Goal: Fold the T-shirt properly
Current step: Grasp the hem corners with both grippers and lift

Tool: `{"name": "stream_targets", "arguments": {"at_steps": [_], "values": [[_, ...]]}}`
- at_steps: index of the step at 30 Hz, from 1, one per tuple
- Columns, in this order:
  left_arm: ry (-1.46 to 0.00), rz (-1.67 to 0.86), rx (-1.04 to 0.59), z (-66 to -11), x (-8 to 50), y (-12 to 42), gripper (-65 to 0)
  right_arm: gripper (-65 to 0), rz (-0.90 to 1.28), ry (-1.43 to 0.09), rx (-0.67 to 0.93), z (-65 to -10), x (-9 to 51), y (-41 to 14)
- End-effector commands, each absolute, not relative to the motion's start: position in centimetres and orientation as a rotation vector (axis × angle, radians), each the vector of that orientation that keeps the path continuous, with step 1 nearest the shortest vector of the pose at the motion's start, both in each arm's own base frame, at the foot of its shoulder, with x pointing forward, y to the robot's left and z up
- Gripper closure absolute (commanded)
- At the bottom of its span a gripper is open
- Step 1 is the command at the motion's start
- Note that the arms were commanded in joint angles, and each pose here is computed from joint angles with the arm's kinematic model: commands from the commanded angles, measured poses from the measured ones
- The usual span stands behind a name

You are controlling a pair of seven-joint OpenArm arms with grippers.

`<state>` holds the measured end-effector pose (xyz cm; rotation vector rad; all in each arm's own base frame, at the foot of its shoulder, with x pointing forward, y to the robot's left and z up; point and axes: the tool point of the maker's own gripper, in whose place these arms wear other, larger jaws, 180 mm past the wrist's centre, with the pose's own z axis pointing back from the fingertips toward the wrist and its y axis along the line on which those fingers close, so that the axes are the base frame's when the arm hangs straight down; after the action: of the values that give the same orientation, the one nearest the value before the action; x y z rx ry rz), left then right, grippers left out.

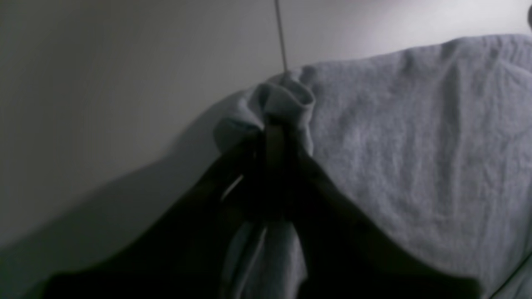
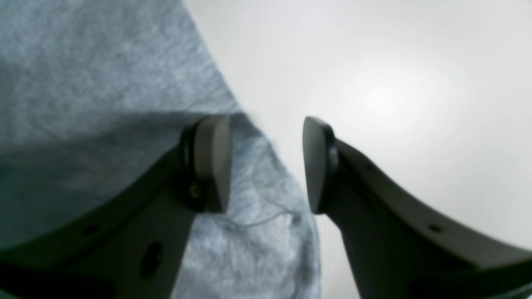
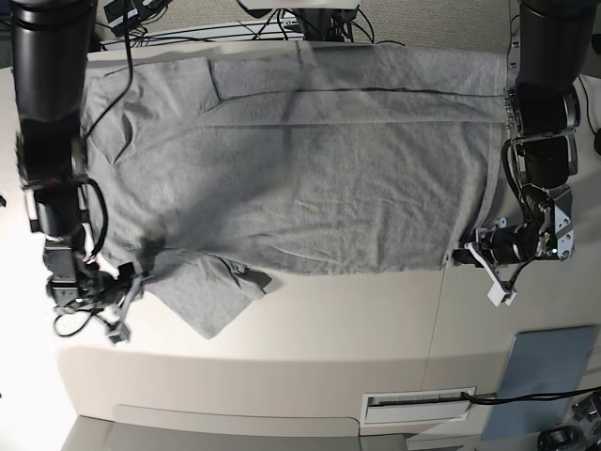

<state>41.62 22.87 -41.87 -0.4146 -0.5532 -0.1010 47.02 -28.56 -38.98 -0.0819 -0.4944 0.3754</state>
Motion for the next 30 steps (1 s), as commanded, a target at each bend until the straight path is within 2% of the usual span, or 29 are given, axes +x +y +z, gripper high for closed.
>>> {"name": "stream_targets", "arguments": {"at_steps": [1,7,11,13,16,17,23,30], "values": [[-0.603,-0.106,-0.4,-40.0,43.1,23.8,0.0,-27.6,0.375,-0.563,-0.106,-36.6,49.1,-29.0],[-0.604,-0.106,-0.401,-40.0,43.1,23.8,0.0,-27.6,0.382,-0.516,-0.106,-39.2,47.7,-28.8],[-0.603,-0.107,-0.402,-40.0,43.1,23.7,0.0,-27.0,0.382,-0.425,-0.107,-41.3,45.4,-29.0],[-0.603,-0.106,-0.401,-40.0,43.1,23.8,0.0,-19.2,0.388,-0.4,-0.102,-42.1,44.6,-29.0],[-0.601,-0.107,-0.401,-40.0,43.0,23.8,0.0,-2.4,0.41,-0.375,-0.103,-42.8,43.8,-29.0],[-0.602,-0.107,-0.402,-40.0,43.0,23.7,0.0,0.0,0.418,-0.369,-0.112,-42.8,43.8,-29.2],[-0.621,-0.128,-0.416,-39.7,43.2,23.6,0.0,0.0,0.396,-0.438,-0.185,-41.4,45.3,-30.4],[-0.681,-0.09,-0.468,-37.2,43.9,24.4,0.0,0.0,0.333,-0.563,-0.146,-37.5,47.7,-30.7]]}}
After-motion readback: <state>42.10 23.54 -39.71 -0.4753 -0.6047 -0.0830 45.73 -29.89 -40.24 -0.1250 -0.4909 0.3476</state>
